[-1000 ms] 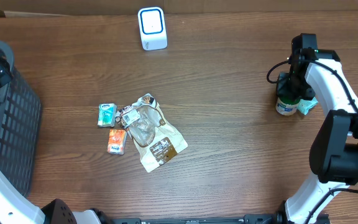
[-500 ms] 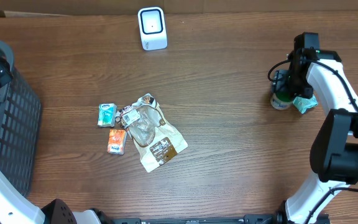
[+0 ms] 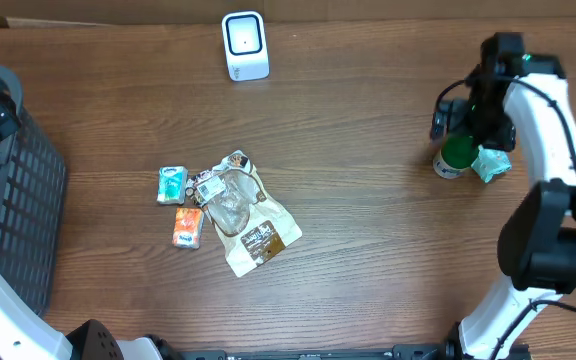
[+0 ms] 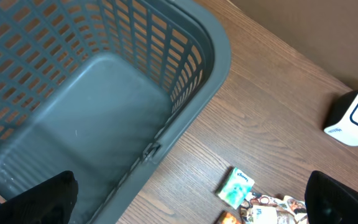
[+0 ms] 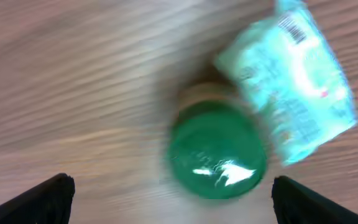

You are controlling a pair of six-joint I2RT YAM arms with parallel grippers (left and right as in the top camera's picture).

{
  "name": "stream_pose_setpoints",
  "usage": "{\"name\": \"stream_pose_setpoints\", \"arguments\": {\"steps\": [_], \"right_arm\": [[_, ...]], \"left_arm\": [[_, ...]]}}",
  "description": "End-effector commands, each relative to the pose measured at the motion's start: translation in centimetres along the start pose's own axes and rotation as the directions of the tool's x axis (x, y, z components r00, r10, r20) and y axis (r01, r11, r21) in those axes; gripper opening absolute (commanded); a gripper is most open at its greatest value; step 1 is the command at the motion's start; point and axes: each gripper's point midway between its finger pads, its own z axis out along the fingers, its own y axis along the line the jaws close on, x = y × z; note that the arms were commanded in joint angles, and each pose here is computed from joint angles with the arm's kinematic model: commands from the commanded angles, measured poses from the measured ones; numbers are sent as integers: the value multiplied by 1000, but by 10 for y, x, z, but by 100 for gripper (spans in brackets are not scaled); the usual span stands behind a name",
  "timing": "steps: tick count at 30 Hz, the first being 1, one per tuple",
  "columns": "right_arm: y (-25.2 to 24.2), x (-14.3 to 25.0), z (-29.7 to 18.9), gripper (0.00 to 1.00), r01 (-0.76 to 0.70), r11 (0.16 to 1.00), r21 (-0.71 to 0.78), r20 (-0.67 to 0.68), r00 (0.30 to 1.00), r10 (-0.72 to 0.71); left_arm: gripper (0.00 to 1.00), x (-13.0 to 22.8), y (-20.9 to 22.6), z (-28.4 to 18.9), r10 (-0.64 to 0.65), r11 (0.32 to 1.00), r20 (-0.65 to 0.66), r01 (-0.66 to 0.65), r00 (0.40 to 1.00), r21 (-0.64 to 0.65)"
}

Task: Scan the item barcode
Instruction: 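Move the right gripper left to the bread bag and grasp it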

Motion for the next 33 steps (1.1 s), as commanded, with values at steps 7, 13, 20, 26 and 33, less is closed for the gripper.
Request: {"name": "stream_pose_setpoints", "arguments": {"steps": [7, 13, 20, 26, 33], "right_arm": [[138, 13, -75, 100, 155, 840, -521, 86, 988, -129], [214, 46, -37, 97, 322, 788, -525, 97, 942, -321], [279, 90, 17, 91, 437, 719, -540, 67, 874, -481], [313, 122, 59, 90, 487, 682, -545, 23, 822, -568], [344, 168, 98, 88, 534, 624, -570, -21, 750, -661]], "left_arm": [[100, -3, 0, -6, -11, 1000, 21, 11, 1000, 1], [100, -3, 0, -6, -11, 1000, 21, 11, 1000, 1], [100, -3, 0, -6, -11, 1000, 21, 11, 1000, 1], [100, -3, 0, -6, -11, 1000, 21, 11, 1000, 1], [100, -3, 0, -6, -11, 1000, 21, 11, 1000, 1]]}}
